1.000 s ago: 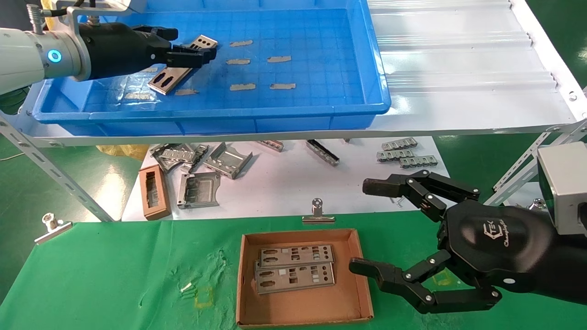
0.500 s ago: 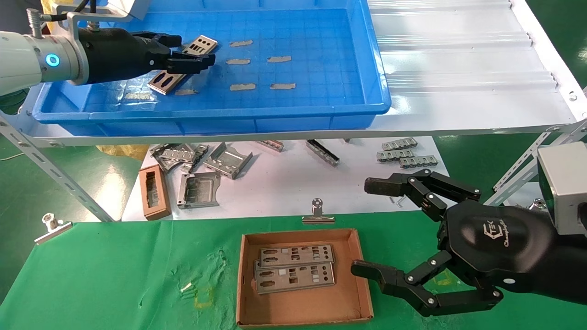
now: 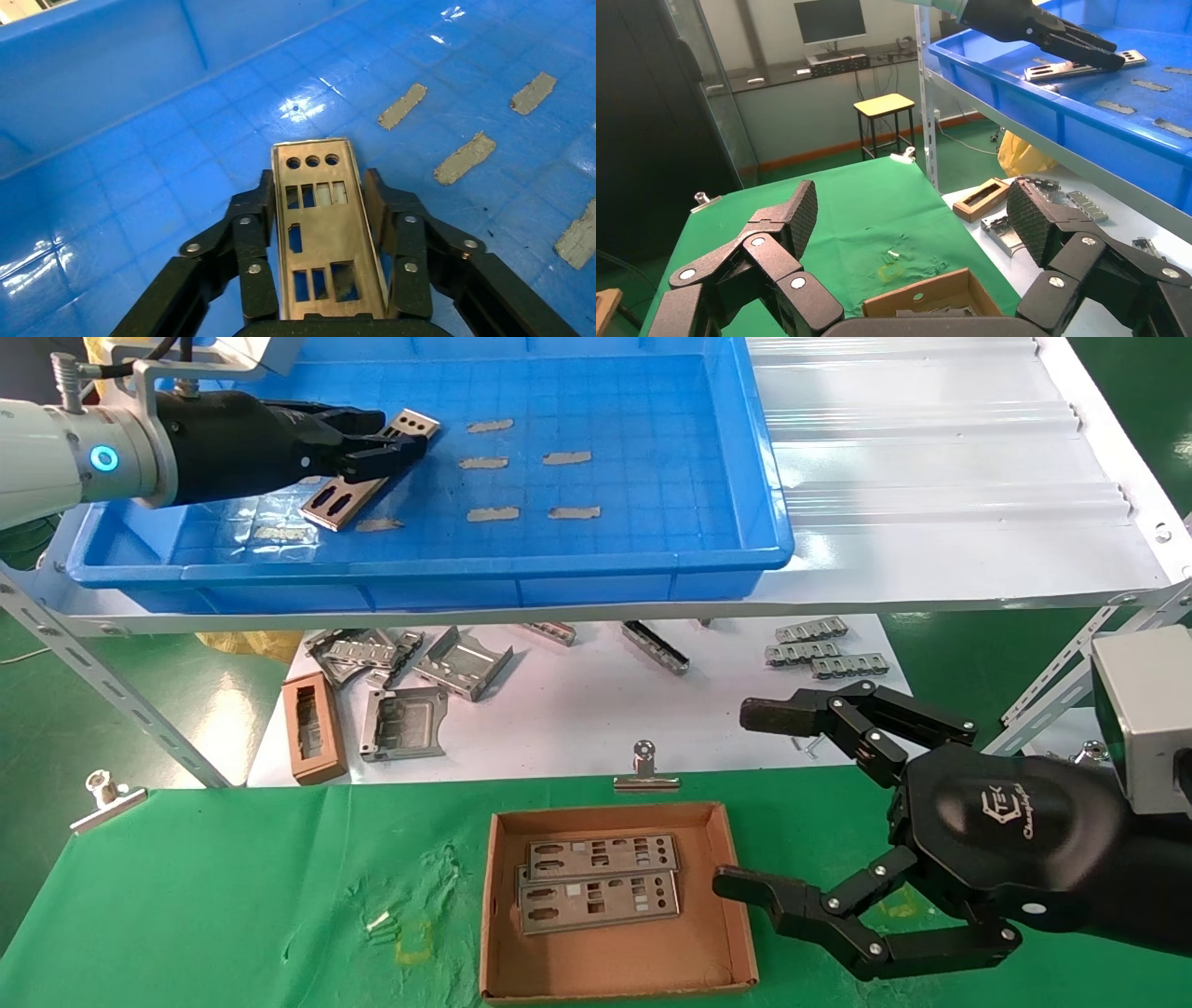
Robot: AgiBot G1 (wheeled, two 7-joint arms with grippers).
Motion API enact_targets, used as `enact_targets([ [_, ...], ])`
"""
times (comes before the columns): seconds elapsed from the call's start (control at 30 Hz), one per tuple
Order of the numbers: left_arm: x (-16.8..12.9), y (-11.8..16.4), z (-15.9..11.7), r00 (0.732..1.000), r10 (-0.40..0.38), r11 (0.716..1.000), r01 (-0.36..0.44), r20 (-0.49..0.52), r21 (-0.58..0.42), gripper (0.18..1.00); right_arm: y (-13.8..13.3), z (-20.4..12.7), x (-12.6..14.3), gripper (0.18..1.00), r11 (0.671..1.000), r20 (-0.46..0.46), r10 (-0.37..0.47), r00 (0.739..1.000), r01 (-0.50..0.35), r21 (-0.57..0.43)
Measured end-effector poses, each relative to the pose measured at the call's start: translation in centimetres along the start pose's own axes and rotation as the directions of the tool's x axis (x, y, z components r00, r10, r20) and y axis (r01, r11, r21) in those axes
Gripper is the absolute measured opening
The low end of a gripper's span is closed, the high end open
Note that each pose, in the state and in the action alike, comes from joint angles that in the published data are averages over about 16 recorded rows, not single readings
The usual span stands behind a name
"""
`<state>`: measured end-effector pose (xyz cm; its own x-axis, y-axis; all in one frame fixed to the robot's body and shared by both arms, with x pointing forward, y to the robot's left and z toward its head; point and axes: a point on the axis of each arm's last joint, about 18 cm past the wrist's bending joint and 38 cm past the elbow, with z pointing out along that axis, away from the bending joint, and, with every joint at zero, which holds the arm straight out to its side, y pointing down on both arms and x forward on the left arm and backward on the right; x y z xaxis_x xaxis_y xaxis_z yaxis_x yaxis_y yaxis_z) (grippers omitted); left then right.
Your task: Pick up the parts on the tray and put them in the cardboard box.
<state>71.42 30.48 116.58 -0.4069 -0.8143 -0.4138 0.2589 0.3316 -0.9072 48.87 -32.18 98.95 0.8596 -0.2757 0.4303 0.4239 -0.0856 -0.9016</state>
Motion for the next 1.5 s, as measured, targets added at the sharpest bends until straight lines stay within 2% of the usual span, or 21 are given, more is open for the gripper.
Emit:
enact_targets([
  [0.27, -0.3, -0.3, -0.2, 1.000, 0.000, 1.000, 0.000, 0.007, 0.011, 0.503, 0.0, 0.0, 0.0, 1.000, 1.000, 0.000, 0.000, 1.000, 0.000, 0.000],
  [0.47, -0.5, -0.6, -0.6, 1.000, 0.003, 1.000, -0.003, 0.007, 0.023, 0.463, 0.0, 0.0, 0.0, 1.000, 1.000, 0.000, 0.000, 1.000, 0.000, 0.000],
  [1.07, -0.7, -2.1, -1.9, 0.999, 0.020, 0.998, -0.018, -0.033, 0.064, 0.459, 0.0, 0.0, 0.0, 1.000, 1.000, 0.000, 0.000, 1.000, 0.000, 0.000],
  [1.5, -0.5, -1.8, -0.8, 0.999, -0.046, 0.996, 0.046, -0.006, 0.080, 0.459, 0.0, 0.0, 0.0, 1.000, 1.000, 0.000, 0.000, 1.000, 0.000, 0.000],
])
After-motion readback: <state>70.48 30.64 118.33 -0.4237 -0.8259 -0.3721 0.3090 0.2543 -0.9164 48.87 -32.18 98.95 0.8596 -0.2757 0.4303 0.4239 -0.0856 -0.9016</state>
